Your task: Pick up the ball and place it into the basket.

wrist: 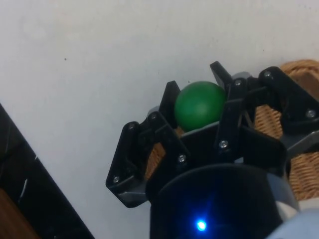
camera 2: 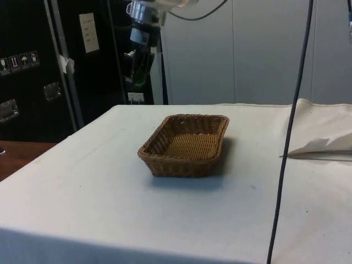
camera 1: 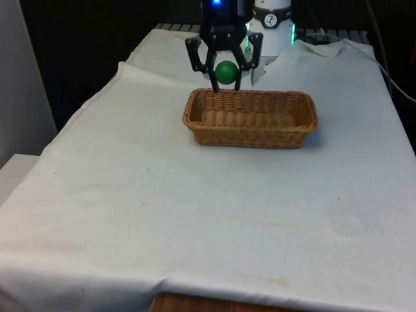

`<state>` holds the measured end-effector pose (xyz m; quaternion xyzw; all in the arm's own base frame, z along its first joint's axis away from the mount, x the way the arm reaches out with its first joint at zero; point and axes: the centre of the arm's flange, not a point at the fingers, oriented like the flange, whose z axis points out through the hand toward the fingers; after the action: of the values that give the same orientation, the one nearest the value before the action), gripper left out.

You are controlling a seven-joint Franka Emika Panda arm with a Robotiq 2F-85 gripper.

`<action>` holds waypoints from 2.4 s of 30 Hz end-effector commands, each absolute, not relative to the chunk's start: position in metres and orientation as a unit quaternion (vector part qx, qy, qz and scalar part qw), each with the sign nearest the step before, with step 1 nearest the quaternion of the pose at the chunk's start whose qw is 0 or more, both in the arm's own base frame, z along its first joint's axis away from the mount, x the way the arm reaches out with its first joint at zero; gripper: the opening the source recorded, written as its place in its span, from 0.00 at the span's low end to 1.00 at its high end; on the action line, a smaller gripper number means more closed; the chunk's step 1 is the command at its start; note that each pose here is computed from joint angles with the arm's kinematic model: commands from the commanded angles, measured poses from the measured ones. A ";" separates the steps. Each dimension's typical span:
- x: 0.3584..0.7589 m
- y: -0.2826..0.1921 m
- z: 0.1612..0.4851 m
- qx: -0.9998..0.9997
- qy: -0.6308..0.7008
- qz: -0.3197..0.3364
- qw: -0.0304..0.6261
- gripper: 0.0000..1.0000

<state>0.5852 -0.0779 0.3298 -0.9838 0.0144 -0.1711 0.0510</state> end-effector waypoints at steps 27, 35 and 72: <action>0.517 -0.049 0.320 -0.982 -0.015 -0.172 0.079 0.00; 0.500 -0.060 0.313 -0.982 -0.036 -0.169 0.072 0.00; 0.475 -0.032 0.268 -0.985 -0.090 -0.149 0.009 0.00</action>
<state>0.4747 -0.0329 0.2717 -0.9848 -0.0926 -0.1465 0.0149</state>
